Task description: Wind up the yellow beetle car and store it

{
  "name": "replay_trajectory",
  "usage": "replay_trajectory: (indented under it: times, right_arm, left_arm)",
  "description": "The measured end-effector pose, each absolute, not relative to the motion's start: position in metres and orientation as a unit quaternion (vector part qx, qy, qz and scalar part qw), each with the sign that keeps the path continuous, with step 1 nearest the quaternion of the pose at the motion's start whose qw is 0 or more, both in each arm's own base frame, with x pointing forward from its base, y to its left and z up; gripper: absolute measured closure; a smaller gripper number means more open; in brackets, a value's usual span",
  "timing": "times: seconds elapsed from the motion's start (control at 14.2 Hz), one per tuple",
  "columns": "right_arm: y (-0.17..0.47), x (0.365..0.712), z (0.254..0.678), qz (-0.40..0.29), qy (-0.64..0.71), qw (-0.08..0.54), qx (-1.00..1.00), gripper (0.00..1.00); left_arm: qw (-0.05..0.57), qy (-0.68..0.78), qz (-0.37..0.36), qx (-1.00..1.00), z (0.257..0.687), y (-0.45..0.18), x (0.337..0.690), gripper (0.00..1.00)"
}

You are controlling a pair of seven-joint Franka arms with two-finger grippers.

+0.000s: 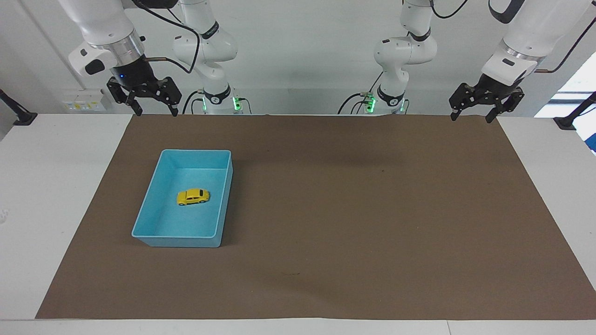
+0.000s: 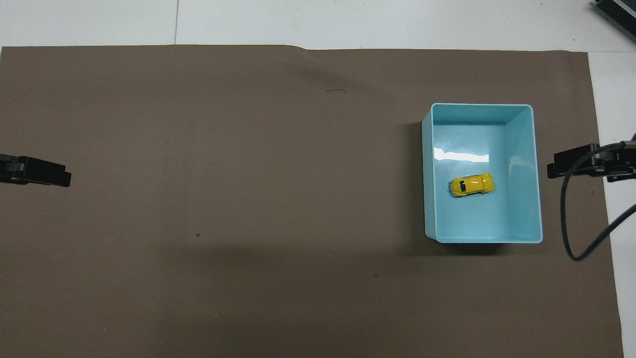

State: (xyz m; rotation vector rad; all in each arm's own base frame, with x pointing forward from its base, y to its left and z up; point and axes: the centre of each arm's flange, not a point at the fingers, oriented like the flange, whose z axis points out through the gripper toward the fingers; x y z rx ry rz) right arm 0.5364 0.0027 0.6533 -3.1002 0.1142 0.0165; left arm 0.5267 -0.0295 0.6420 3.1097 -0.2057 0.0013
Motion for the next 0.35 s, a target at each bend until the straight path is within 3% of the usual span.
replay_trajectory:
  times: [0.35]
  right_arm:
    - [0.0045,0.536,0.6539,0.005,0.035,0.02,-0.999,0.0]
  left_arm:
    - [0.013,-0.066,0.0,0.998,0.642,-0.0295,0.5267,0.0]
